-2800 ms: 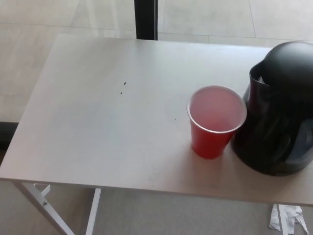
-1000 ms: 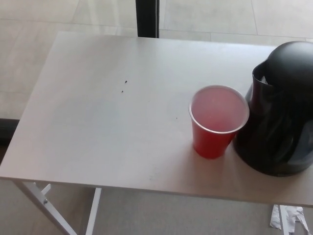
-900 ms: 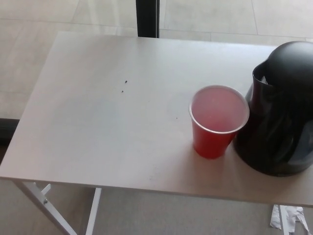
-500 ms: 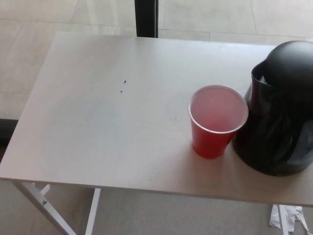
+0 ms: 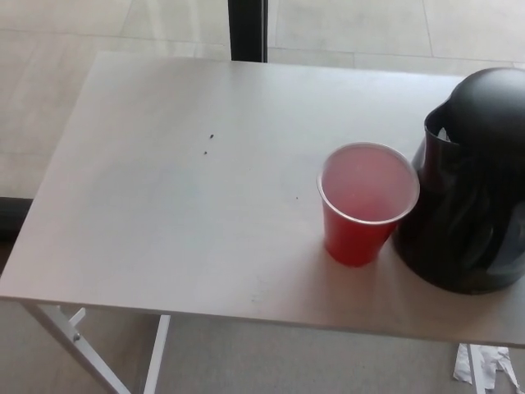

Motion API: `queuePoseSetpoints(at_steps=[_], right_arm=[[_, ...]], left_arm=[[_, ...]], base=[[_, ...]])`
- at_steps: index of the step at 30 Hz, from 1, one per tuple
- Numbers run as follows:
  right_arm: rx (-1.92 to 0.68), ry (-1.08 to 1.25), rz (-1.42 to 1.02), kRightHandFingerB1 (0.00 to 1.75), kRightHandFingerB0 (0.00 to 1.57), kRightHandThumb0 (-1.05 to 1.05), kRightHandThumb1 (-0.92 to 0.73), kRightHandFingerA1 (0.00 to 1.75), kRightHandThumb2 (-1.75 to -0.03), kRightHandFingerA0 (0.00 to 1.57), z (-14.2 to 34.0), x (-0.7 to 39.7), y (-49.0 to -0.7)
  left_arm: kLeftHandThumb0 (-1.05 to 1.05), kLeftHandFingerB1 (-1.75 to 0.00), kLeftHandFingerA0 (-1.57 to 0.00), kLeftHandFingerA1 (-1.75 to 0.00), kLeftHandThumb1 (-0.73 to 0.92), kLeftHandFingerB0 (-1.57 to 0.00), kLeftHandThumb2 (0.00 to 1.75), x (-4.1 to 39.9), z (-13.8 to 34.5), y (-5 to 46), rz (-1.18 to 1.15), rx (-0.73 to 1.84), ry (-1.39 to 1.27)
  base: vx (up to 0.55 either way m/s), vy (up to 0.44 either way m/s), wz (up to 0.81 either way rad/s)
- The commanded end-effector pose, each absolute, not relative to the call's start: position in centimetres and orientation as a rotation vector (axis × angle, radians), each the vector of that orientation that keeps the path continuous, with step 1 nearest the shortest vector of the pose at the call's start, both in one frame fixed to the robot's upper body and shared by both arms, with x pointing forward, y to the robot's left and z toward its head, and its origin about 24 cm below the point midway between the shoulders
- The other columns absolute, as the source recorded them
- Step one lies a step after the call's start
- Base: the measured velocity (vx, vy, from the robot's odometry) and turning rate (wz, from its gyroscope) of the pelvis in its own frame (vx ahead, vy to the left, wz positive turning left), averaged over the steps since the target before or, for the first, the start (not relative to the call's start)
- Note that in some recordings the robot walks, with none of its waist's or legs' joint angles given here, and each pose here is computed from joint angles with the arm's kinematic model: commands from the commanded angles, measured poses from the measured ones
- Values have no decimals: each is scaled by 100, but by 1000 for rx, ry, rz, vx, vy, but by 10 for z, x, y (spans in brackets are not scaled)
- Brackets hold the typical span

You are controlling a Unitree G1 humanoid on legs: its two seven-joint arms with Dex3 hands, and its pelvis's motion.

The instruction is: The robot uses its right hand to lift up a kettle kept on the middle of the desk by its handle and tilt it into a glass kept next to it to pour out water

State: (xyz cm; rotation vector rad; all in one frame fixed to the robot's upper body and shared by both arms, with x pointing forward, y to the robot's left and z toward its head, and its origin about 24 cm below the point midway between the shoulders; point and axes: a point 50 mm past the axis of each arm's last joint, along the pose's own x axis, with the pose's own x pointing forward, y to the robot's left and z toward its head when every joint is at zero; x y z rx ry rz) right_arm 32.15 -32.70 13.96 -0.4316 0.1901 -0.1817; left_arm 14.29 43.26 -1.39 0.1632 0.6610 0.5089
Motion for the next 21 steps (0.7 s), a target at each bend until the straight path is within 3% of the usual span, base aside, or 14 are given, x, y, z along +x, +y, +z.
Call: queuePoseSetpoints(at_steps=[1, 2, 3, 8, 9, 11, 12, 13, 15, 16, 17, 19, 20, 21], right_arm=[[-433, 185, -249, 31, 28, -40, -49, 48, -55, 43, 135, 329, -327], [-434, 191, -248, 31, 28, -40, -49, 48, -55, 43, 134, 329, -327], [-447, 211, -240, 32, 31, -37, -49, 49, -55, 49, 129, 330, -325], [-525, 135, -232, 42, 49, -27, -55, 60, -57, 89, 113, 327, -310], [-541, 126, -229, 41, 50, -24, -62, 80, -59, 104, 111, 328, -307], [-571, 111, -219, 43, 59, -21, -75, 106, -62, 111, 109, 328, -301], [-552, 84, -180, 57, 82, -11, -73, 130, -73, 102, 108, 329, -298], [-560, 74, -156, 59, 93, -7, -70, 149, -78, 91, 108, 329, -296], [-605, 75, -126, 67, 99, -10, -67, 133, -80, 84, 107, 329, -295], [-678, 77, -100, 71, 102, -7, -66, 99, -82, 80, 107, 329, -294], [-725, 30, -37, 109, 105, 2, -57, 126, -110, 91, 109, 329, -290], [-744, 16, -2, 118, 101, -4, -57, 134, -114, 95, 110, 328, -287], [-749, 8, 8, 129, 96, -10, -58, 145, -112, 95, 111, 328, -286], [-761, -8, 25, 136, 92, -10, -55, 153, -113, 93, 113, 326, -283]], left_arm=[[-105, -119, -61, -49, 25, -37, 107, 148, -6, 435, 495, 204, 632], [-105, -119, -61, -49, 25, -37, 107, 148, -6, 435, 494, 204, 631], [-33, -88, -54, -68, -21, -60, 77, 149, -6, 435, 490, 213, 632], [-34, -89, -53, -69, -22, -61, 76, 151, -8, 431, 473, 192, 619], [-105, -116, -63, -50, 27, -42, 113, 151, -8, 431, 463, 204, 621], [-105, -123, -66, -51, 27, -38, 113, 153, -8, 430, 467, 216, 631], [-35, -87, -58, -71, -23, -52, 76, 154, -7, 431, 468, 196, 629], [-105, -127, -66, -51, 24, -30, 109, 155, -6, 431, 465, 191, 628], [-105, -134, -70, -49, 24, -26, 115, 155, -6, 431, 461, 203, 634], [-35, -87, -59, -70, -22, -52, 77, 155, -6, 431, 462, 203, 637], [-35, -88, -58, -70, -23, -54, 76, 156, -6, 431, 464, 192, 634], [-105, -122, -66, -52, 25, -34, 111, 157, -5, 430, 457, 219, 642], [-37, -87, -57, -70, -22, -51, 77, 157, -5, 430, 455, 216, 640], [-36, -87, -57, -70, -23, -52, 76, 157, -5, 430, 451, 213, 636]], base=[[0, 0, 0], [0, 0, 0], [0, 0, 0], [0, 0, 0], [0, 0, 0], [0, 0, 0], [0, 0, 0], [0, 0, 0], [0, 0, 0], [0, 0, 0], [0, 0, 0], [0, 0, 0], [0, 0, 0], [0, 0, 0]])
